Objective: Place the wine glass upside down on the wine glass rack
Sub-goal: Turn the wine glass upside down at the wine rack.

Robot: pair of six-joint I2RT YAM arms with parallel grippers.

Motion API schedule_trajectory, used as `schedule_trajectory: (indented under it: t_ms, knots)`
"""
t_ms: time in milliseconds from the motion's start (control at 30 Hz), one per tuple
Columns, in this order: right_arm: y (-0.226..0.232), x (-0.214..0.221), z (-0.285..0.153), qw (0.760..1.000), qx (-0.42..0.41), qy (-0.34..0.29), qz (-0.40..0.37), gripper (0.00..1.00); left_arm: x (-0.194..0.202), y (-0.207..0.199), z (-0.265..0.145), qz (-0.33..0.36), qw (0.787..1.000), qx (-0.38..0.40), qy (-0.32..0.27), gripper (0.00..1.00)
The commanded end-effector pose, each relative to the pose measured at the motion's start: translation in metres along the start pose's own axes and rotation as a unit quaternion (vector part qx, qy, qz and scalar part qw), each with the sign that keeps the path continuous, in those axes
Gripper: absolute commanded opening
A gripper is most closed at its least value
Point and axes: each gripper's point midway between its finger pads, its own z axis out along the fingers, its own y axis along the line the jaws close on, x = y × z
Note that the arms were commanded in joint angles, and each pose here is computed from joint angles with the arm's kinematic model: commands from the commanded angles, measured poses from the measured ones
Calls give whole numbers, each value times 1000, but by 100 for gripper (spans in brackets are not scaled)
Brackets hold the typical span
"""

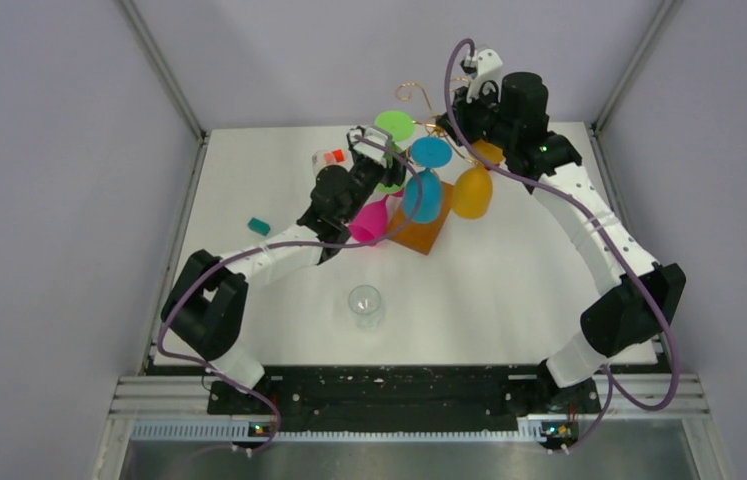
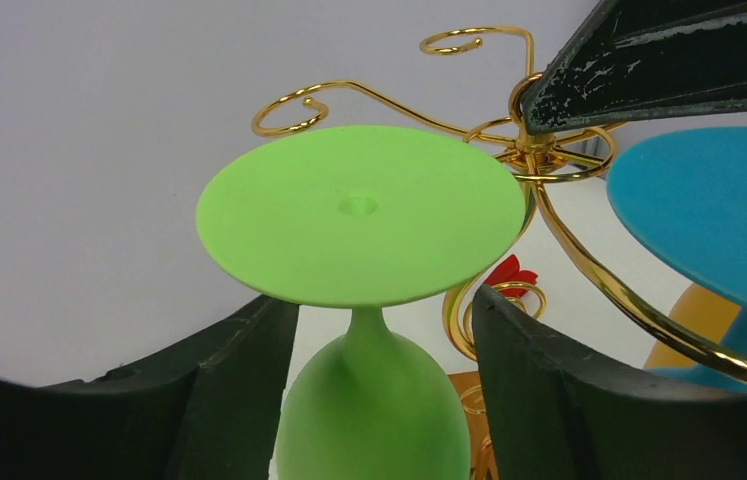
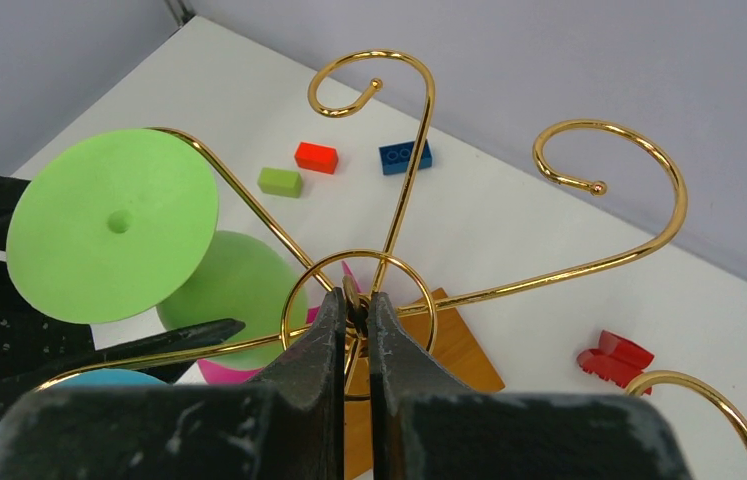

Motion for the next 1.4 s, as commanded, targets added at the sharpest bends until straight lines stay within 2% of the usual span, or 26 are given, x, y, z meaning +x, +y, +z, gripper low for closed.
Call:
schedule_trajectory:
  t_ms: [0, 67, 133, 200, 267, 467, 800, 1033, 1367]
  knots:
    - [-3, -19, -13, 1000, 9, -27, -12, 0, -37, 0, -8, -5, 999, 6, -39, 74]
    - [-3, -20, -12, 999, 8, -29, -13, 0, -41, 0, -12, -7, 999, 10, -40, 81]
    - [-2, -21, -12, 999, 6, -31, -13, 0, -45, -4, -16, -12, 999, 19, -39, 94]
    - [-1, -22, -12, 999, 4, -34, -13, 0, -47, -4, -19, -18, 999, 22, -37, 98]
    - [-2, -24, -13, 999, 6, -38, -14, 0, -52, -7, -24, -23, 999, 30, -39, 99]
    - [-1, -33, -16, 998, 8, -52, -14, 19, -55, -11, -36, -24, 998, 44, -31, 99]
    - [1, -55, -25, 996, 7, -91, -22, 37, -49, -15, -47, -26, 998, 57, -10, 99]
    - [4, -62, -31, 994, 4, -102, -26, 41, -46, -15, -53, -27, 998, 59, -3, 99]
    - [11, -83, -62, 986, 10, -165, -20, 45, -41, -1, -83, -49, 999, 16, 14, 99]
